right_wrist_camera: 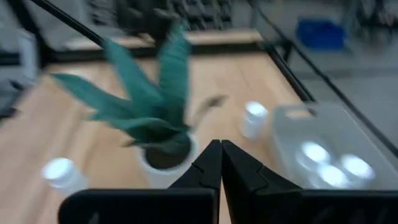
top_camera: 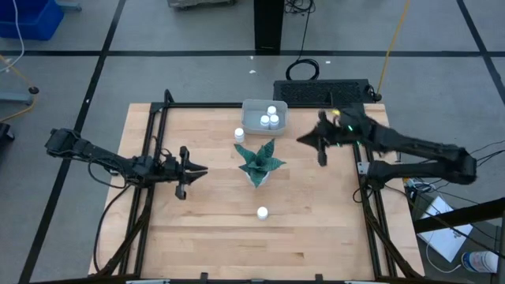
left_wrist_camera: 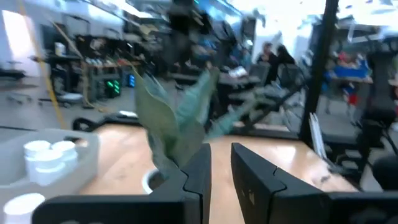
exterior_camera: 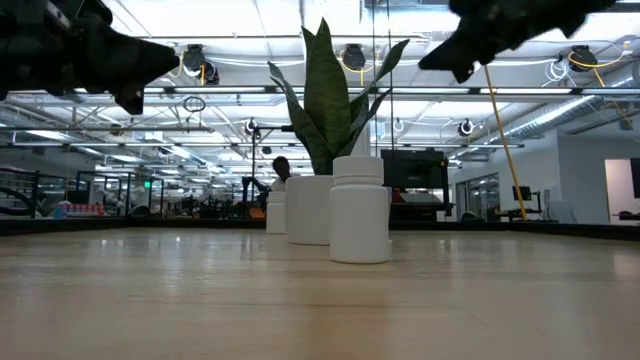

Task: Pick and place pill bottles into a basket
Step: Put the white medicine bottle into the gray bin

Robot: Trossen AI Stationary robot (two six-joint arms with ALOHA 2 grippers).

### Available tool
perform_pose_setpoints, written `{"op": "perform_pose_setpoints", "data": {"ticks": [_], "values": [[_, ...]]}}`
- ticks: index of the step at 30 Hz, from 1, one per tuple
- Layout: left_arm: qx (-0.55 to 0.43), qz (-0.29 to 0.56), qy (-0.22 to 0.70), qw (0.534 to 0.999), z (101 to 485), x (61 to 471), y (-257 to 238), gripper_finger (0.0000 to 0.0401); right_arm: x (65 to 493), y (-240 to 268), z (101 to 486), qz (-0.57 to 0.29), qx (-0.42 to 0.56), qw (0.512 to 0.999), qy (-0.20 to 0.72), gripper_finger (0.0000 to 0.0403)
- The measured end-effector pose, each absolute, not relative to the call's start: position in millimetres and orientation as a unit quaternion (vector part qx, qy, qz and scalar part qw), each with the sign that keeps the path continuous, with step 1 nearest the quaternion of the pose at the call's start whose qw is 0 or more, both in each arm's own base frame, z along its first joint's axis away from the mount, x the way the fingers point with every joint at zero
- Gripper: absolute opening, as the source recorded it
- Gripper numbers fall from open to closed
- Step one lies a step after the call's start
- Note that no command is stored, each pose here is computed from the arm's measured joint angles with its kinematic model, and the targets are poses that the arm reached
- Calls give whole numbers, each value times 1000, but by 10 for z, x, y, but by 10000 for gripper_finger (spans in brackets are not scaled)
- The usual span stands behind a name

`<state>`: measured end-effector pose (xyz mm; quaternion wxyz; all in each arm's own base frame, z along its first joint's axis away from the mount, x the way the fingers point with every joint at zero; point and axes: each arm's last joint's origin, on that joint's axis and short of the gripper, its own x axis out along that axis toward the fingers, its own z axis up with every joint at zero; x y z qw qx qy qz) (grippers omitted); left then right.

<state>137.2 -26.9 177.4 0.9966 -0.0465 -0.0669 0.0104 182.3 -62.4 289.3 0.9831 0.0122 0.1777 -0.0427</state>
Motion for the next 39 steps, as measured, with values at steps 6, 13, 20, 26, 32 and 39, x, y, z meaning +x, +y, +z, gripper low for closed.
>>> {"op": "perform_pose_setpoints", "data": {"ticks": [6,13,20,26,32,39], "values": [[-64,30,-68,995,1773,1372,-257,67,1600,-341,2533,17,30,994,100,0],[-103,29,-69,992,1774,1372,-256,67,1420,-90,2155,91,34,994,48,0],[-131,30,-66,989,1766,1373,-255,67,1200,-22,1893,53,24,997,41,0],[-170,34,-68,983,1766,1372,-251,67,1068,12,1861,35,11,999,29,0],[-205,34,-69,976,1765,1372,-250,67,924,-13,1783,-34,-12,998,56,0],[-214,42,-41,975,1703,1384,-252,67,911,-11,1747,-34,-20,996,74,0]]}}
